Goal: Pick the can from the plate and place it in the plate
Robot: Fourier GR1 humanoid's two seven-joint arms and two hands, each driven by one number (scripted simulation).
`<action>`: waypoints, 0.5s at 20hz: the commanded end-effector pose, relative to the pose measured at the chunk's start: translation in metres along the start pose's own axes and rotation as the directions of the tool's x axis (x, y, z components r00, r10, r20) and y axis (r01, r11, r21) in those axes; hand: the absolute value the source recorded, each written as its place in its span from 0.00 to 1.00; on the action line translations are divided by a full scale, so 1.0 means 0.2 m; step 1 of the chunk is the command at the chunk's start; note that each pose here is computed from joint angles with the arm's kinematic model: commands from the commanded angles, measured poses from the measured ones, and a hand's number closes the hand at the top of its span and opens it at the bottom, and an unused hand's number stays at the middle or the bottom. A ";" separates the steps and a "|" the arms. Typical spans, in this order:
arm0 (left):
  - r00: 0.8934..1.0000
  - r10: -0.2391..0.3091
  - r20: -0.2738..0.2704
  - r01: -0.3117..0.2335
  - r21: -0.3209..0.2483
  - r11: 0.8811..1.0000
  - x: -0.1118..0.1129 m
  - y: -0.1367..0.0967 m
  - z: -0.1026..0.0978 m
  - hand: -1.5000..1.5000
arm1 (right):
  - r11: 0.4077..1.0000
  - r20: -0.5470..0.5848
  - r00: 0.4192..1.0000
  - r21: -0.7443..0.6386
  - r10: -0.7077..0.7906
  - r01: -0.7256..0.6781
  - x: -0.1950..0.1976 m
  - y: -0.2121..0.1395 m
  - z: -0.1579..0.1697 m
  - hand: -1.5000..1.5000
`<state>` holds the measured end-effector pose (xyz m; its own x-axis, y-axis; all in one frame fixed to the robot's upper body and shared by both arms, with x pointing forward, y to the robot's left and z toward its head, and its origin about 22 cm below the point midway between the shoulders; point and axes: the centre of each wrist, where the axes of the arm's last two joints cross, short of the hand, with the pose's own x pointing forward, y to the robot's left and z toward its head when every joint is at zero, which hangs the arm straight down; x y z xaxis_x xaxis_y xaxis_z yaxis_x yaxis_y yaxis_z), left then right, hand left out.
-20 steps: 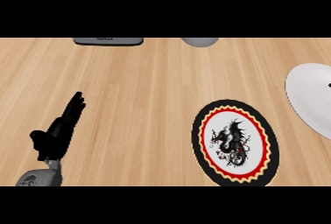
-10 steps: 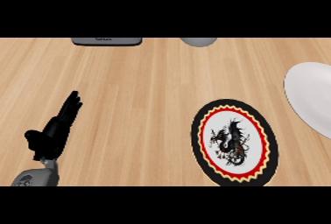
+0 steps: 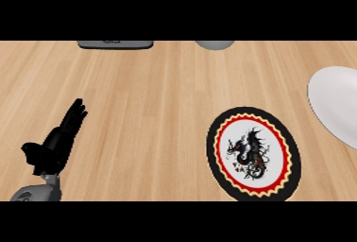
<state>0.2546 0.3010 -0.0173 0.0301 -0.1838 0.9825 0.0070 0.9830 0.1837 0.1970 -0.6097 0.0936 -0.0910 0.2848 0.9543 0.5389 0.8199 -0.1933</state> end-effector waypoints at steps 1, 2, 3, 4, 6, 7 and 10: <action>1.000 0.006 0.004 -0.006 0.003 1.000 -0.01 -0.06 -0.01 0.50 | 0.998 0.037 0.999 0.054 0.013 -0.015 -0.03 -0.14 0.12 0.00; 1.000 0.009 0.003 -0.009 -0.003 1.000 0.06 -0.03 0.00 0.50 | 0.999 0.026 1.000 0.052 0.003 -0.004 -0.03 -0.17 0.15 0.00; 1.000 -0.006 -0.007 0.006 -0.009 1.000 0.05 0.00 -0.03 0.50 | 0.997 0.040 0.999 0.074 0.011 -0.014 0.01 -0.21 0.14 0.00; 1.000 0.010 0.003 -0.010 -0.005 1.000 -0.01 0.03 0.02 0.50 | 0.998 0.038 0.999 0.055 0.009 -0.011 -0.04 -0.16 0.14 0.00; 1.000 0.018 -0.004 -0.019 -0.006 1.000 -0.05 0.00 0.03 0.50 | 0.996 0.035 0.998 0.076 0.044 -0.046 -0.06 -0.18 0.18 0.00; 1.000 0.003 -0.005 -0.003 -0.001 1.000 0.01 -0.03 -0.04 0.50 | 0.994 0.036 0.998 0.095 0.044 -0.048 -0.09 -0.14 0.18 0.00; 1.000 0.006 0.004 -0.006 -0.008 1.000 0.00 0.03 -0.06 0.50 | 0.995 0.031 0.998 0.080 0.058 -0.060 -0.06 -0.18 0.18 0.00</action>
<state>0.2577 0.3021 -0.0183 0.0295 -0.1766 0.9838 0.0122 0.9843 0.1763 0.1551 -0.6221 0.0811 -0.0321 0.3467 0.9374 0.5165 0.8087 -0.2814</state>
